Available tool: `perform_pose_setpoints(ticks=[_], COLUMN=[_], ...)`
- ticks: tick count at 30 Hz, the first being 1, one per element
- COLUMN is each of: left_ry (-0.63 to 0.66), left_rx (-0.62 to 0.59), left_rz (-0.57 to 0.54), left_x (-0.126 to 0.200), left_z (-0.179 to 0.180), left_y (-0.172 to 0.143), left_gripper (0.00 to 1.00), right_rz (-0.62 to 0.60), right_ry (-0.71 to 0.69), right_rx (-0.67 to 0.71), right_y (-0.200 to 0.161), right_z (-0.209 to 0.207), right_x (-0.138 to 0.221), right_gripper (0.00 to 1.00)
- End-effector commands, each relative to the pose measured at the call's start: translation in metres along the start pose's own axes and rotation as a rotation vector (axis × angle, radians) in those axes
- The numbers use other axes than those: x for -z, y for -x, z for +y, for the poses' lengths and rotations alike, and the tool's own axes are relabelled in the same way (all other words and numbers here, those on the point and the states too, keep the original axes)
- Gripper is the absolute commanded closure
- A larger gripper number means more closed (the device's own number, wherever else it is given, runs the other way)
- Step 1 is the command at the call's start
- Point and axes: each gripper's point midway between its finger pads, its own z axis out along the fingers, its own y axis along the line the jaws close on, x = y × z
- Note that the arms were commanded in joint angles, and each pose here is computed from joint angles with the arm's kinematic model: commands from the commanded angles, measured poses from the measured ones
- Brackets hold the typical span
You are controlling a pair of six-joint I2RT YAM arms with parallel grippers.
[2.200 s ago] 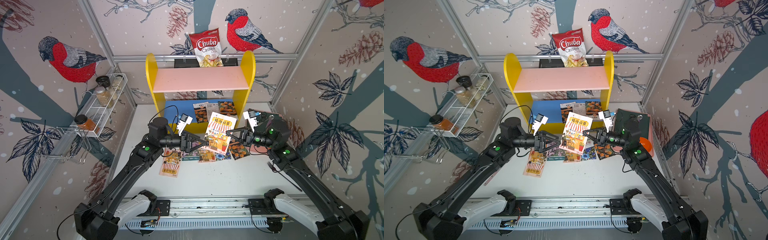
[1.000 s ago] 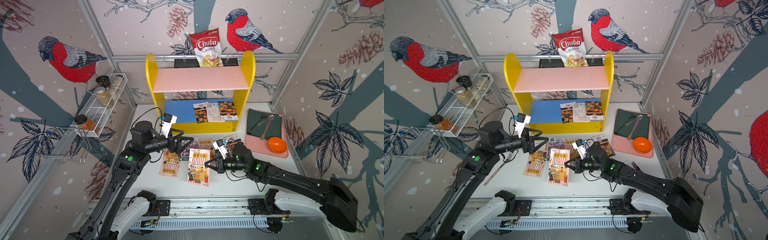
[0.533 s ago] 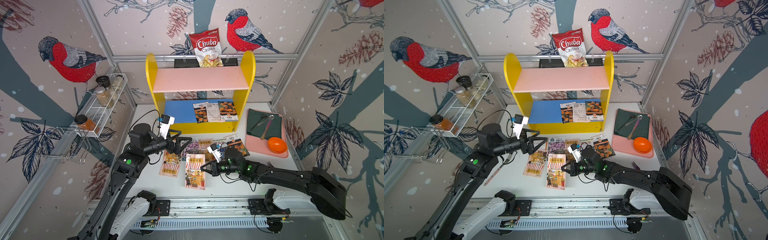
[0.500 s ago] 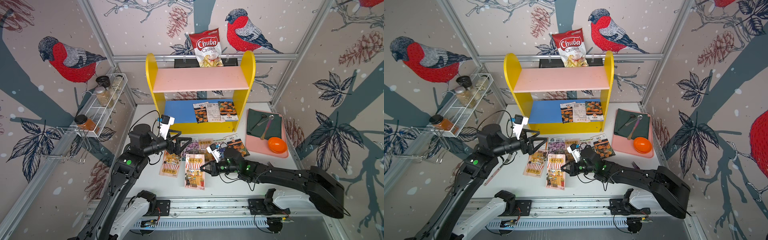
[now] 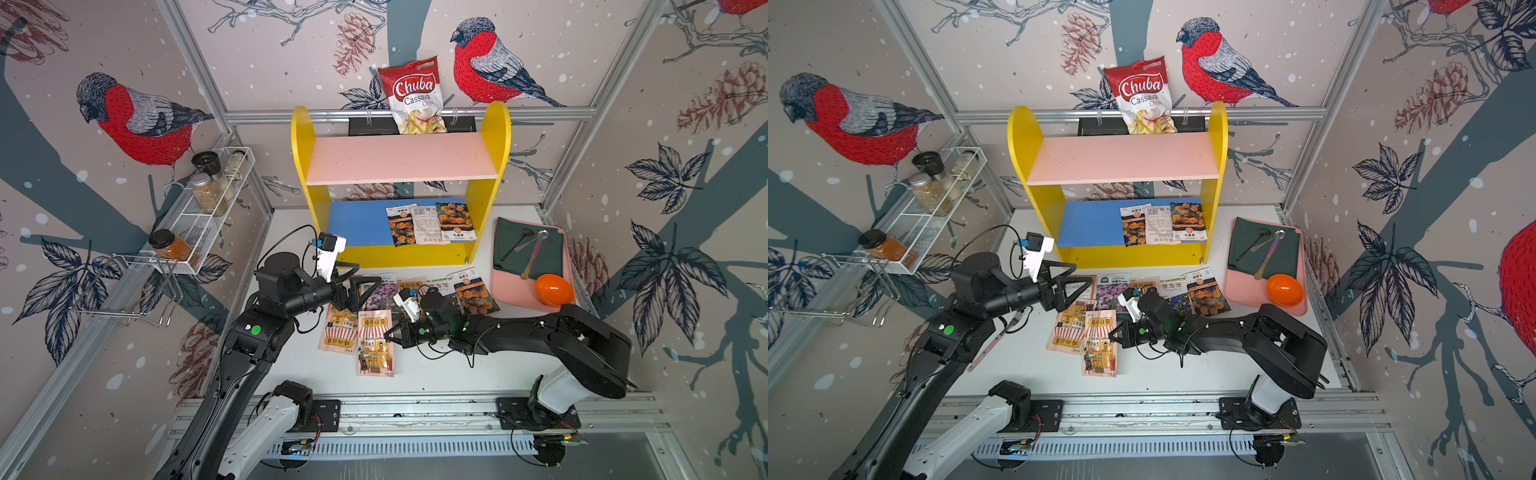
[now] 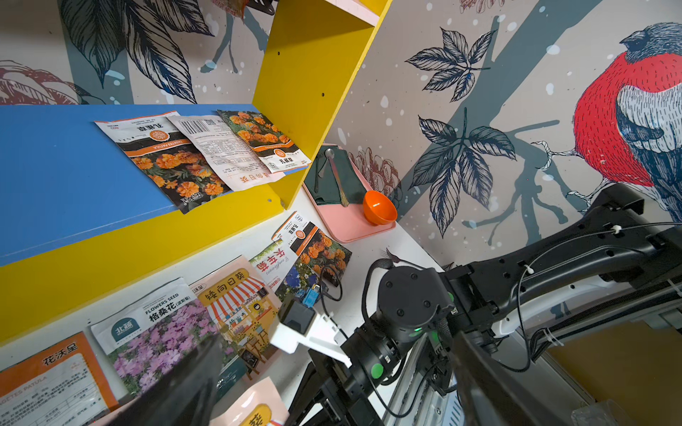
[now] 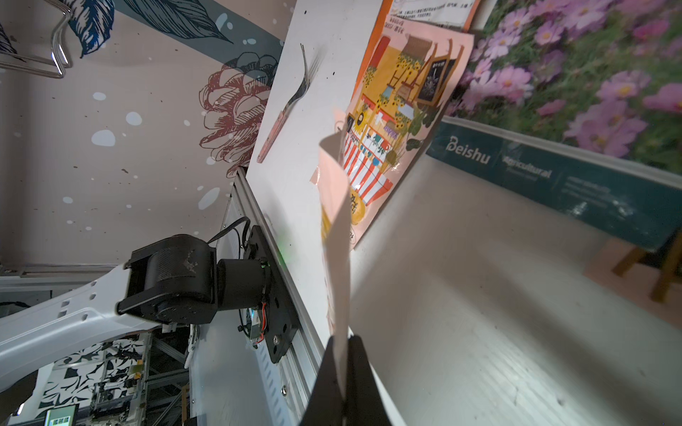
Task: Take the seed bag off the shelf
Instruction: Place the seed packet at the center of the board.
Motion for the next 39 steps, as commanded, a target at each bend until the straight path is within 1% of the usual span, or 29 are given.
perform_pose_setpoints(ticks=[1, 24, 34, 36, 39], left_ry=[0.021, 0.056, 0.058, 0.060, 0.059], left_rx=[-0.018, -0.032, -0.028, -0.026, -0.023], left_rz=[-0.014, -0.037, -0.034, -0.031, -0.028], left_x=[0.000, 0.004, 0.003, 0.002, 0.000], left_z=[0.004, 0.008, 0.010, 0.012, 0.013], left_y=[0.003, 0.002, 0.000, -0.001, -0.002], left_gripper=[0.04, 0.04, 0.04, 0.04, 0.04], right_rz=[-0.013, 0.021, 0.034, 0.033, 0.040], right_ry=[0.031, -0.051, -0.131, -0.143, -0.154], right_rx=[0.007, -0.030, -0.049, -0.053, -0.055], right_y=[0.005, -0.005, -0.010, -0.009, -0.008], right_z=[0.006, -0.022, -0.043, -0.047, -0.051], right_x=[-0.007, -0.023, -0.022, -0.019, -0.016], right_gripper=[1.00, 1.00, 1.00, 0.98, 0.91])
